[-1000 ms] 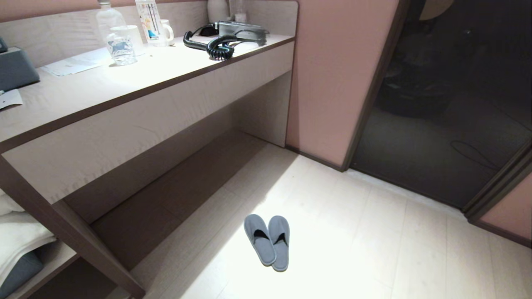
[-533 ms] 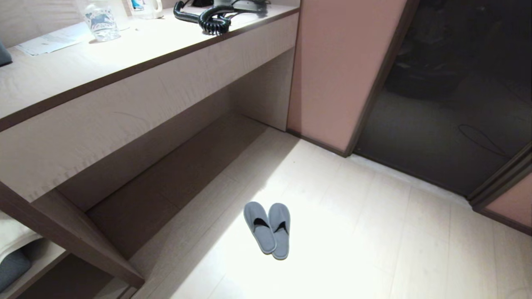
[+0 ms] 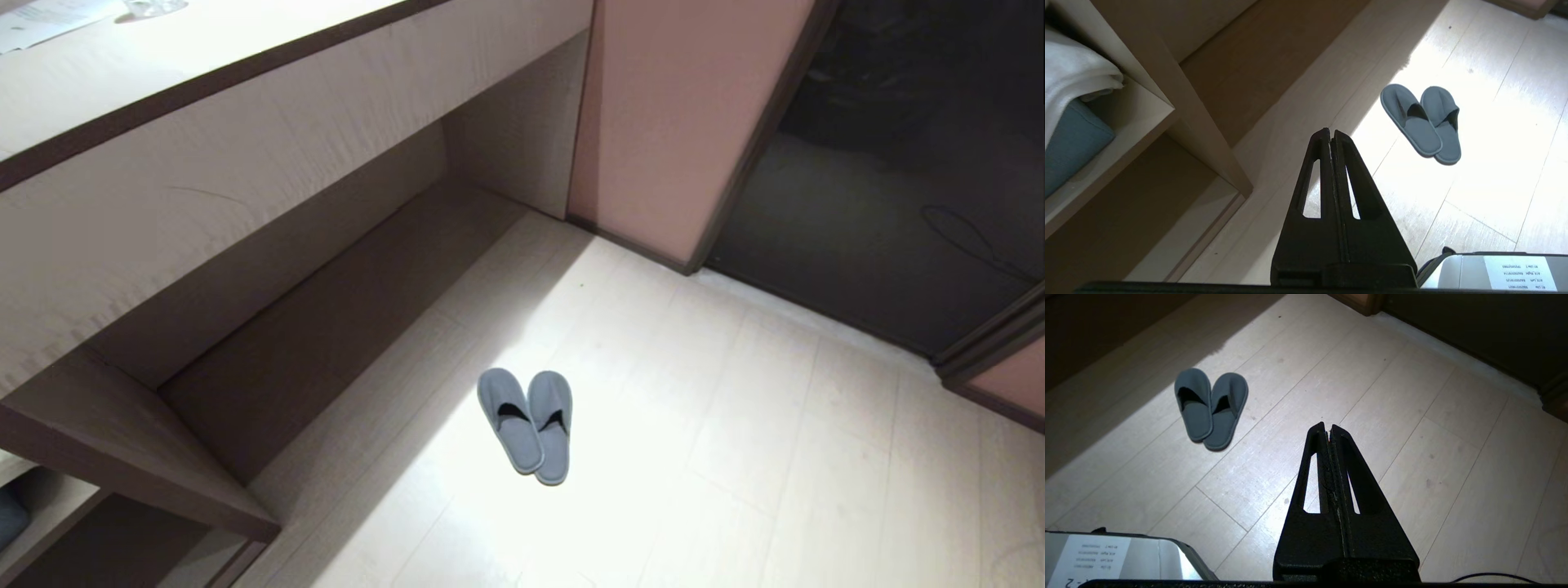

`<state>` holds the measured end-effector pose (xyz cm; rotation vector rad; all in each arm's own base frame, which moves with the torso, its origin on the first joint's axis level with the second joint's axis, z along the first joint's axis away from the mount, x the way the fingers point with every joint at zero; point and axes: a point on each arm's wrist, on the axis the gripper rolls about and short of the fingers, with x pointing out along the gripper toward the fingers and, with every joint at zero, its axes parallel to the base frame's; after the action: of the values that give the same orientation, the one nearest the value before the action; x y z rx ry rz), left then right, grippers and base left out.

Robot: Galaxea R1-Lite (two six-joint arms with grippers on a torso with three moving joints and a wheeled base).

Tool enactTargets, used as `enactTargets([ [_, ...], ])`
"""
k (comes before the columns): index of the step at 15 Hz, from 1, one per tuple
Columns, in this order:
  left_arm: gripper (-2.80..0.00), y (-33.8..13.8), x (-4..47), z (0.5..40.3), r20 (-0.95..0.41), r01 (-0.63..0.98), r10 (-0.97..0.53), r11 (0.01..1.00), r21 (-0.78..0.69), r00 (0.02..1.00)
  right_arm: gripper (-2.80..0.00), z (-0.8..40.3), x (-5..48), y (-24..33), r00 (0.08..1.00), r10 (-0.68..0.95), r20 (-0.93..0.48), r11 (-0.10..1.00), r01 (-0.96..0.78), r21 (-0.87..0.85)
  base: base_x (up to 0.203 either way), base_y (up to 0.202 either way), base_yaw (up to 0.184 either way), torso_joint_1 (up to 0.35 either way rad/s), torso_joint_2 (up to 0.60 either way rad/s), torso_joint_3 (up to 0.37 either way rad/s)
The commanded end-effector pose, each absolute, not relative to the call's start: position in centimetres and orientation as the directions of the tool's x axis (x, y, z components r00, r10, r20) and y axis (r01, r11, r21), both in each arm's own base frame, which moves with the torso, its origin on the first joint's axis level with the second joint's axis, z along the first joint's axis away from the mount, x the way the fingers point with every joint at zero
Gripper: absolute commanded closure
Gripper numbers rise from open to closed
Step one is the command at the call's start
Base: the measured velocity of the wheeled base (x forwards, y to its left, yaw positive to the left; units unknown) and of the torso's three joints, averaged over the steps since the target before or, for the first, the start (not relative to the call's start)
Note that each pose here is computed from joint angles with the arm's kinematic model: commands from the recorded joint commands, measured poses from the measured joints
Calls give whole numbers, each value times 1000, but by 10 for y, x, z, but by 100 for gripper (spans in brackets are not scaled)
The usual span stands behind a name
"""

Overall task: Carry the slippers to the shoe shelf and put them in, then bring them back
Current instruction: Pick up the slippers on the floor

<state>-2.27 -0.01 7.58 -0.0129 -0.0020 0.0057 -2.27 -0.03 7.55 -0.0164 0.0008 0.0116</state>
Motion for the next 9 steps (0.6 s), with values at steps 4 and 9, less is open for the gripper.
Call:
enactTargets([
  [4,0,0,-23,76,2,-6,6,1000,-14,1000,0,76,-23,0,1000,12,-2,1000,-12,-17,0,0,0,4,2,-198],
  [9,0,0,-23,76,2,-6,6,1000,-14,1000,0,76,-23,0,1000,12,-2,1000,-12,-16,0,0,0,4,3,-199],
])
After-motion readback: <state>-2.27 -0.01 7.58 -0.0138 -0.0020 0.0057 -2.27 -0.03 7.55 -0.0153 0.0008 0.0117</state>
